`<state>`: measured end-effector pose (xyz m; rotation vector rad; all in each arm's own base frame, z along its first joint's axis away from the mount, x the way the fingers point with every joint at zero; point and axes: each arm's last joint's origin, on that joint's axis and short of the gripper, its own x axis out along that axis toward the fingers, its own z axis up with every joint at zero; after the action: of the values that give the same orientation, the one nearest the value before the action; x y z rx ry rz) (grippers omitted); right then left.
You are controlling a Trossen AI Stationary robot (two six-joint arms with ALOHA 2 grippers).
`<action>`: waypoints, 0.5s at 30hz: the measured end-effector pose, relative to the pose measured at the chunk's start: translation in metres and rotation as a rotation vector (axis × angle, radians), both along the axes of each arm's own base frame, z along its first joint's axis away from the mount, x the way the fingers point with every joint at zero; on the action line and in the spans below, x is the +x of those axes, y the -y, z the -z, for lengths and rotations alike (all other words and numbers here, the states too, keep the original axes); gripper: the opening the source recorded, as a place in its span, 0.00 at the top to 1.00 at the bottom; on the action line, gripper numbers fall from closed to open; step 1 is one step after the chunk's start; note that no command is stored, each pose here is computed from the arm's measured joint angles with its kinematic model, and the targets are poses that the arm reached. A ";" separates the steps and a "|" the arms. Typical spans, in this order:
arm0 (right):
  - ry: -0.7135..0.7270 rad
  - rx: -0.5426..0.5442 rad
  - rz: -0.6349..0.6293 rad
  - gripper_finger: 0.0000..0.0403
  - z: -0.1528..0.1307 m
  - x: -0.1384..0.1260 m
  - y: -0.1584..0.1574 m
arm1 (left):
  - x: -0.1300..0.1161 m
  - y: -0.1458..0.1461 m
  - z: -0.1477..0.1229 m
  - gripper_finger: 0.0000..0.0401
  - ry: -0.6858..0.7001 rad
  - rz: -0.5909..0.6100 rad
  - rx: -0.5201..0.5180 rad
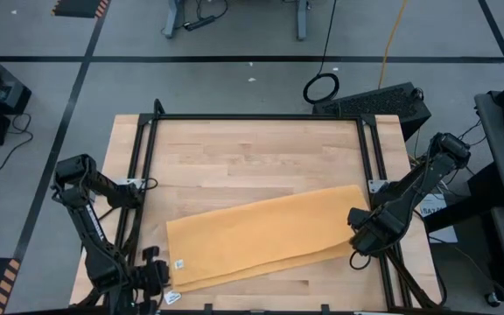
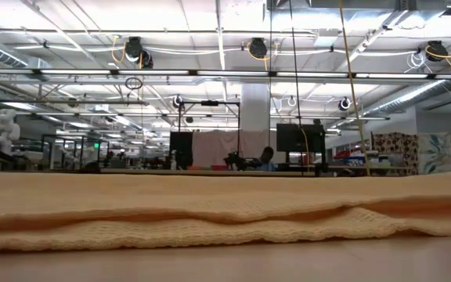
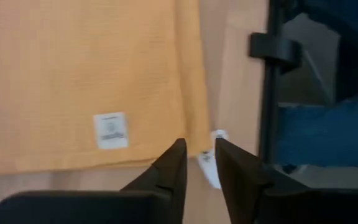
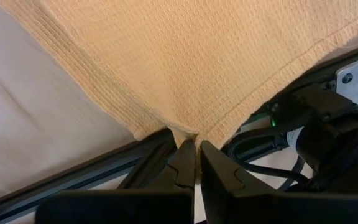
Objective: Roll towel
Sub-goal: Roll the yellow towel
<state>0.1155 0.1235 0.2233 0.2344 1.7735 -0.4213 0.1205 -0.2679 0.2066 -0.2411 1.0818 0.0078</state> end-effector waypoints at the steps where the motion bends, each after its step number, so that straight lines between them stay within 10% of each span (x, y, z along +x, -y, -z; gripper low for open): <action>1: 0.001 0.000 0.000 1.00 0.000 0.000 0.000 | 0.000 -0.002 0.001 0.75 0.010 -0.007 0.029; 8: -0.009 0.025 0.009 1.00 0.000 0.000 -0.001 | 0.011 -0.025 0.017 0.69 0.177 -0.115 0.213; 15: -0.040 0.056 0.046 1.00 0.002 -0.001 -0.007 | 0.016 -0.025 0.045 0.69 0.193 -0.139 0.020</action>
<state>0.1141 0.1307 0.2214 0.3081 1.8238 -0.4119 0.1362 -0.2430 0.1617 -0.2925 0.8709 0.1176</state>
